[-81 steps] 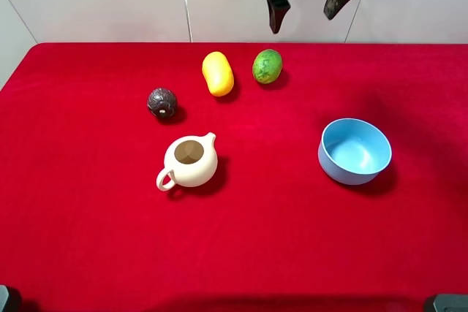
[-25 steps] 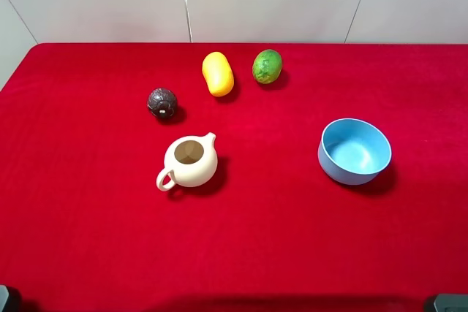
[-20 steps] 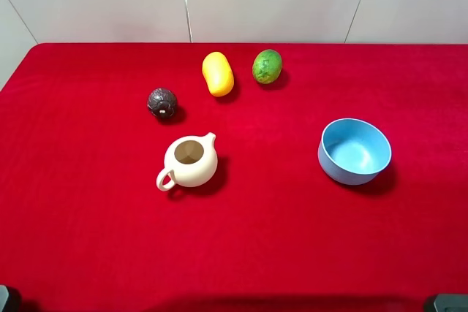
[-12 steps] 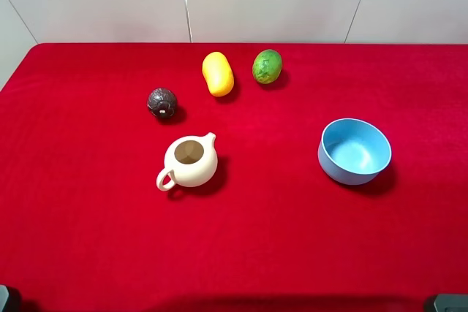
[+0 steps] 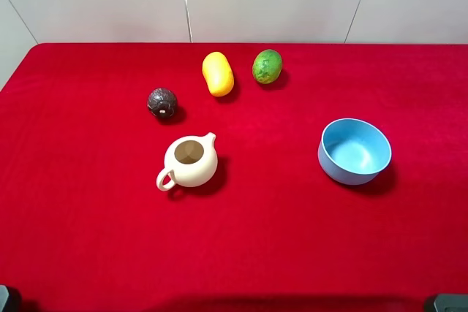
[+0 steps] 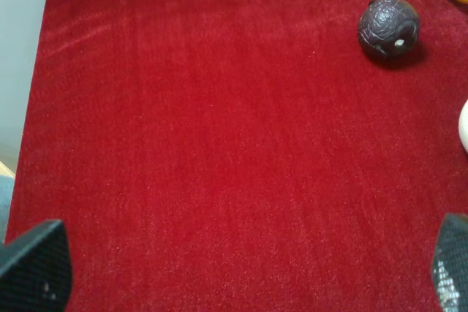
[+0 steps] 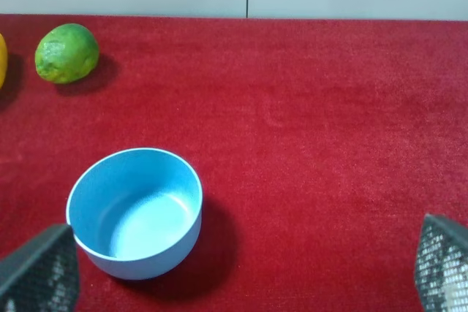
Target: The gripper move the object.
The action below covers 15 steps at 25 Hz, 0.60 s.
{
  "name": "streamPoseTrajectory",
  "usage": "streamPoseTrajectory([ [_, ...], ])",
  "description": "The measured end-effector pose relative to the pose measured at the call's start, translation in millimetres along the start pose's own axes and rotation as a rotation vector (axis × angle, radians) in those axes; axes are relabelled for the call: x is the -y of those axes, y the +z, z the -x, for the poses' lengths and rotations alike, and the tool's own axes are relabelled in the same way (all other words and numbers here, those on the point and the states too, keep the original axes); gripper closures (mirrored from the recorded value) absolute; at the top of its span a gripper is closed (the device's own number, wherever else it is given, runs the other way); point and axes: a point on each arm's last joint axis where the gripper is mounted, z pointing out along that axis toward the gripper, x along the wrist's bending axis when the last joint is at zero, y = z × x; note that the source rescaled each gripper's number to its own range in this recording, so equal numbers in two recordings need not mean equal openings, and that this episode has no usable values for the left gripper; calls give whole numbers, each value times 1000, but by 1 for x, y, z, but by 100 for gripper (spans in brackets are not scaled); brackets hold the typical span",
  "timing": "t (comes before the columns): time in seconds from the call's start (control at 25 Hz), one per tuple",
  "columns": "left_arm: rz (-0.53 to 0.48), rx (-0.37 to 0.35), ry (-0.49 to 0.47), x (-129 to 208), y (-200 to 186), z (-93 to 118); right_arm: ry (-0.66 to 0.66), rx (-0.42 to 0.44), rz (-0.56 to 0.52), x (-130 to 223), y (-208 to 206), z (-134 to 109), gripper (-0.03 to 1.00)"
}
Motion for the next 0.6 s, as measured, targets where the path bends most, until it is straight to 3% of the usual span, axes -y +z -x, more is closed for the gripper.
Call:
streamPoseTrajectory([
  [0.6, 0, 0, 0, 0, 0, 0, 0, 0, 0, 0, 0, 0, -3],
])
